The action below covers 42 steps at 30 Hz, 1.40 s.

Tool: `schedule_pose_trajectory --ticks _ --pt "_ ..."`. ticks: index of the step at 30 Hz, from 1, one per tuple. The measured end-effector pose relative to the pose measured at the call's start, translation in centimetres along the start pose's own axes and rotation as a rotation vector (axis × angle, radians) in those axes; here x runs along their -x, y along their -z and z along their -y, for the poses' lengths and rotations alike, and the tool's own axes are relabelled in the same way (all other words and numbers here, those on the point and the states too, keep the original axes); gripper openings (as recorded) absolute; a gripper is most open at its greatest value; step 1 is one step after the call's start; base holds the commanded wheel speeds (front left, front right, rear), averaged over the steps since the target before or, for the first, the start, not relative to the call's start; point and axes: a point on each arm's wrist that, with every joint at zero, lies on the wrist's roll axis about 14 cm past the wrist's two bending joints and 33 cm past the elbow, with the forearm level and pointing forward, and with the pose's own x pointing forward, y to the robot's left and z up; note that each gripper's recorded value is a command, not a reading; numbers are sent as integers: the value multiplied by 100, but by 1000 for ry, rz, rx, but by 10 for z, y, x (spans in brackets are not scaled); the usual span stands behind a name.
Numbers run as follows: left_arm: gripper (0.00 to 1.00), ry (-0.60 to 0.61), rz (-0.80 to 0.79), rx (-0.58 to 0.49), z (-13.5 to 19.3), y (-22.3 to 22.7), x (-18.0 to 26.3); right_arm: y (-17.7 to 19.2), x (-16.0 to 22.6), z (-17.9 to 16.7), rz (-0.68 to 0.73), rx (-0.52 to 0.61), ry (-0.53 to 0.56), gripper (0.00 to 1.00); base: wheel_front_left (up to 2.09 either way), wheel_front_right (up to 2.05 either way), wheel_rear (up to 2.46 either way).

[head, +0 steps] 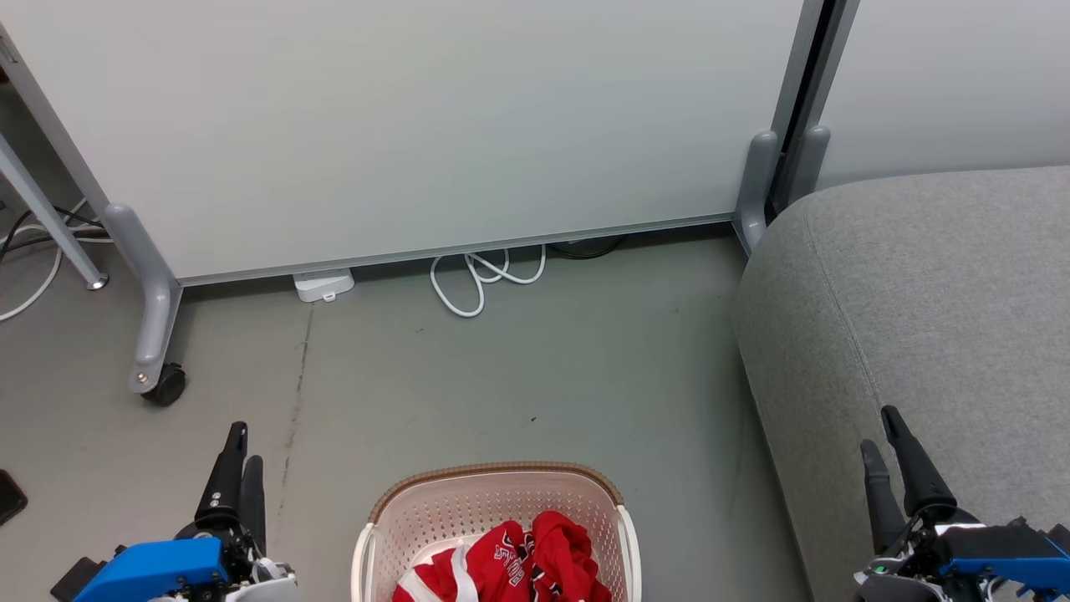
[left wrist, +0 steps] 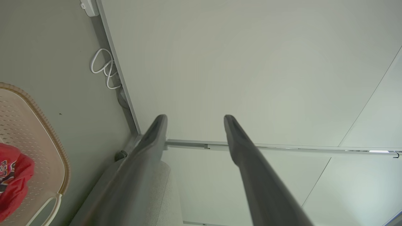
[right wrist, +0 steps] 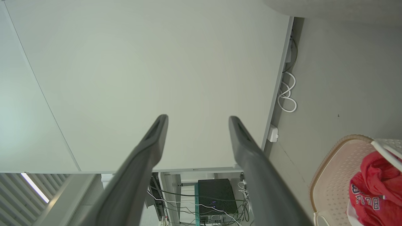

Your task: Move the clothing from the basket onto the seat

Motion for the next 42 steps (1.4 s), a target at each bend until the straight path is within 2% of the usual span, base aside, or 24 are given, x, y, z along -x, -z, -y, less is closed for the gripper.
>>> schedule_pose_trajectory --ticks 4,8,23,31,42 --pt "100 3 5 -10 1 2 -1 -1 0 -1 13 20 -2 100 0 0 0" --pt "100 2 9 -59 2 3 -1 -2 -1 -2 22 90 -1 100 0 0 0" --pt "100 3 -29 -475 7 18 -5 0 -5 -9 28 502 -12 100 0 0 0" --pt "100 12 -40 -655 8 23 -5 3 -6 -11 28 662 -23 100 0 0 0" --pt "100 31 -44 -841 9 27 -4 5 -7 -11 30 840 -31 100 0 0 0"
